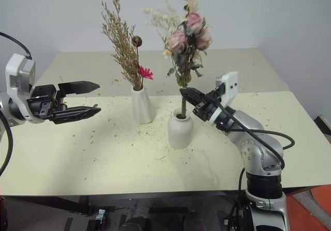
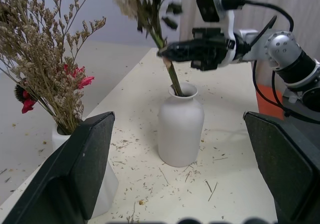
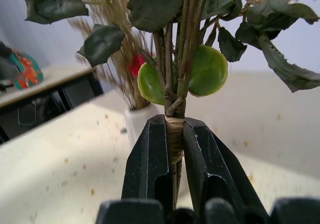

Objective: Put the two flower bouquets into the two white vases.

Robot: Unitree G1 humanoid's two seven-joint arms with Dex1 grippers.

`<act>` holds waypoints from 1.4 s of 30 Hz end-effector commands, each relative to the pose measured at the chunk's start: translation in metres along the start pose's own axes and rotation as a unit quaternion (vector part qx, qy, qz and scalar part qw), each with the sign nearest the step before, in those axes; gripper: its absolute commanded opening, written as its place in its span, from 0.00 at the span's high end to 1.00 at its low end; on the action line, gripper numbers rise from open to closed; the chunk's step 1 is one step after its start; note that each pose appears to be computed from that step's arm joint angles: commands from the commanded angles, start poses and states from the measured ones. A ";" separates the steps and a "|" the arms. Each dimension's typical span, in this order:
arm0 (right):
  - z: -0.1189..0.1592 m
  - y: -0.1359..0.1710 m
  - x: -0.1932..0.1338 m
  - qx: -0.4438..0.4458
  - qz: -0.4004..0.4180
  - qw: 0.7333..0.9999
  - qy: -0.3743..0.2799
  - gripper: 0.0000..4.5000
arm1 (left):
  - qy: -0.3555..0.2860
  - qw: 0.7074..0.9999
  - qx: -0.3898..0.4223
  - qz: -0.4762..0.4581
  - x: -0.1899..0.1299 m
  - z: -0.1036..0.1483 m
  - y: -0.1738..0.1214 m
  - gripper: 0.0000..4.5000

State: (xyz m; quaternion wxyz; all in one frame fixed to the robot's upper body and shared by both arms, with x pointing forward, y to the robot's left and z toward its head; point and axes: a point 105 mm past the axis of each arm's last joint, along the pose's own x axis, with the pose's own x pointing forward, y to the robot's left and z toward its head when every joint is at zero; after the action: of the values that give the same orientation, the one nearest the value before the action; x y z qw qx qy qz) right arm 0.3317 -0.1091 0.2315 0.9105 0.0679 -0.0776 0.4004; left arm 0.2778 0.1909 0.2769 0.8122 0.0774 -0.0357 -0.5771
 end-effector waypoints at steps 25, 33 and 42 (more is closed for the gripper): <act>-0.002 0.011 -0.056 -0.080 0.040 0.996 0.030 0.00 | -0.009 1.000 0.029 -0.006 0.004 0.014 0.002 0.00; -0.010 -0.020 -0.088 -0.120 0.014 0.986 0.112 0.00 | -0.005 1.000 0.017 0.003 0.001 0.006 0.003 0.00; 0.001 -0.059 -0.110 -0.167 -0.032 0.974 0.151 0.00 | 0.005 0.999 0.021 0.035 -0.008 -0.014 0.012 0.00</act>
State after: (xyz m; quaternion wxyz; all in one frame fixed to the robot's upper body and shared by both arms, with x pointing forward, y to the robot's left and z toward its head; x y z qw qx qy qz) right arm 0.3028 -0.2224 0.1876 0.9229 -0.1178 0.0296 0.3654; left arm 0.2898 0.1995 0.2584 0.8288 0.0814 -0.0247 -0.5531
